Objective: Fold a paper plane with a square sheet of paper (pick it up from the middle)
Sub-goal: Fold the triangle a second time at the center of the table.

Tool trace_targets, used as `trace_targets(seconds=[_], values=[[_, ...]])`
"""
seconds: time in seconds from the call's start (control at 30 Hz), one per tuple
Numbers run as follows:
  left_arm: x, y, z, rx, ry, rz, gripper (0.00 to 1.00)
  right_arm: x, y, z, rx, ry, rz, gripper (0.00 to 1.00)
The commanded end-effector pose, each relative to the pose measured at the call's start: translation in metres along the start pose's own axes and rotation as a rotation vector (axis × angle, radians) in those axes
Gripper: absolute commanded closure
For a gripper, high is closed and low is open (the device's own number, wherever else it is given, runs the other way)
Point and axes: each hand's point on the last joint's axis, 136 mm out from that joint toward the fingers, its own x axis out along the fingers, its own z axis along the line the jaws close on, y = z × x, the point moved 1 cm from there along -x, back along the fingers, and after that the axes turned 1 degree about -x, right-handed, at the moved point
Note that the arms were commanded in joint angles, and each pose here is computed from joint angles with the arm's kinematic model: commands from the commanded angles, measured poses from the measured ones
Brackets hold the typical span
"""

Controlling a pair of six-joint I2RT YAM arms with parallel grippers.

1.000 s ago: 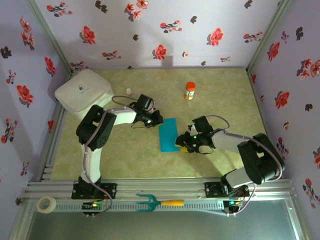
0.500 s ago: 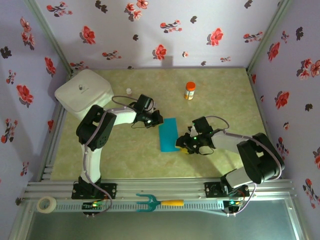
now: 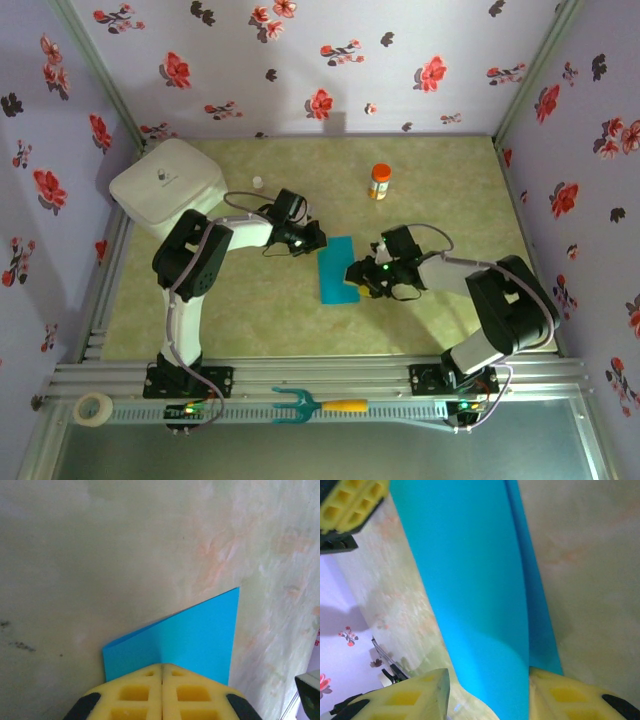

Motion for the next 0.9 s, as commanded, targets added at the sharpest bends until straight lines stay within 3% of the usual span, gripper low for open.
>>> trace_targets(seconds=[0.0, 0.3, 0.47, 0.57, 0.67, 0.87], values=[[0.01, 0.012, 0.021, -0.023, -0.047, 0.06, 0.92, -0.001, -0.015, 0.015, -0.052, -0.058, -0.009, 0.58], [0.006, 0.006, 0.005, 0.006, 0.0, 0.054, 0.91, 0.004, -0.039, 0.015, -0.054, -0.098, -0.009, 0.63], [-0.007, 0.001, -0.016, 0.045, 0.038, 0.031, 0.82, 0.005, -0.045, 0.01, -0.041, -0.1, -0.016, 0.78], [-0.025, -0.006, -0.036, 0.094, 0.066, -0.014, 0.7, 0.006, -0.046, 0.009, -0.032, -0.101, -0.019, 0.86], [-0.046, -0.007, -0.053, 0.165, 0.074, -0.076, 0.64, 0.007, -0.049, 0.009, -0.01, -0.108, -0.04, 0.9], [-0.085, 0.005, -0.063, 0.302, 0.02, -0.21, 0.61, 0.007, -0.056, 0.011, 0.036, -0.148, -0.089, 0.9]])
